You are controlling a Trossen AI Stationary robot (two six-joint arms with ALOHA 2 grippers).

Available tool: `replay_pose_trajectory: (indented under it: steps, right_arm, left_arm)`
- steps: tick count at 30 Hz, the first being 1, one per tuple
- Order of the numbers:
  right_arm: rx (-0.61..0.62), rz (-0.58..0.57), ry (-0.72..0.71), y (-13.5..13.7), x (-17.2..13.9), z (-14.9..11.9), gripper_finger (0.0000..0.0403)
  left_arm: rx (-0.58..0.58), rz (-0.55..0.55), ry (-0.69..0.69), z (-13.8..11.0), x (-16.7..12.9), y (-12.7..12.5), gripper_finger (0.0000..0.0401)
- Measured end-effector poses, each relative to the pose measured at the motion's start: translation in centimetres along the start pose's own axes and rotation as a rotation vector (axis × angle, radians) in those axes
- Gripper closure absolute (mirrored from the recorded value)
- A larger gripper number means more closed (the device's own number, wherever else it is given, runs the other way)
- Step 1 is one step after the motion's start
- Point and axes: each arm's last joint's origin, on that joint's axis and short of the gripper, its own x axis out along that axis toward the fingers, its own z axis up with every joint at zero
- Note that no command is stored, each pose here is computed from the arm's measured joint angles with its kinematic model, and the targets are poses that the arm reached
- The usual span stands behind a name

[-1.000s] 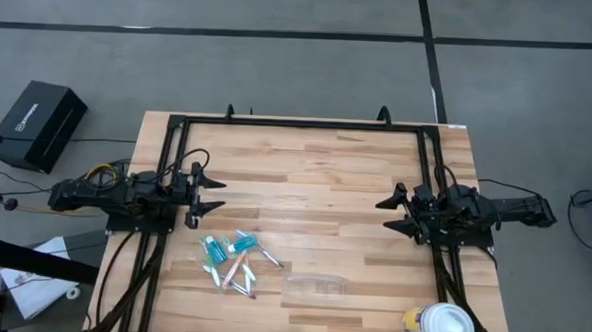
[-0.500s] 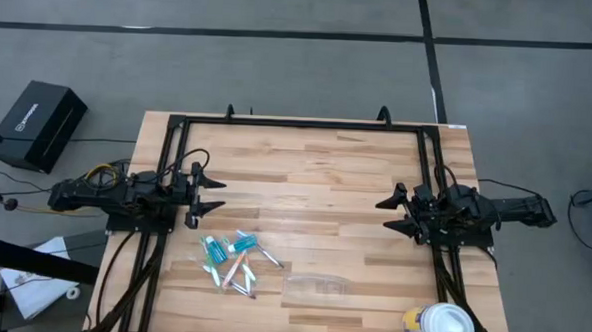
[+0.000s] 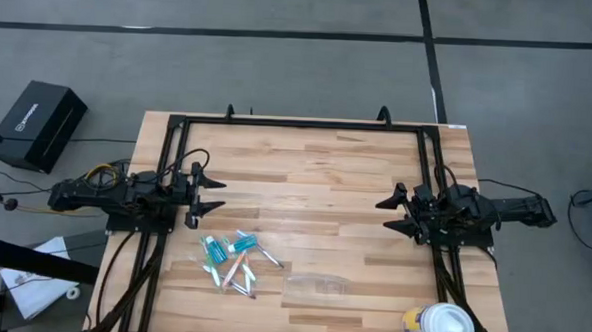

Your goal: Pick & Place toothbrushing station

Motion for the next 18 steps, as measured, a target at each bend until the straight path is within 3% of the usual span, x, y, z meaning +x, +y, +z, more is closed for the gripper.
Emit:
replay_pose_trajectory:
  steps: [11, 14, 18]
  right_arm:
    - [-0.004, 0.007, -0.021, 0.1, 0.0, 0.2, 0.0101]
    - [-0.007, 0.004, -0.084, 0.2, 0.0, 0.7, 0.0101]
    - [-0.012, 0.030, -0.275, 0.8, -0.3, 2.4, 0.0101]
  left_arm:
    - [0.027, -0.001, 0.000, 0.0, 0.0, 0.0, 0.0169]
    - [0.027, -0.002, 0.000, 0.0, 0.0, 0.0, 0.0169]
    - [0.028, -0.002, 0.000, 0.0, 0.0, 0.0, 0.0169]
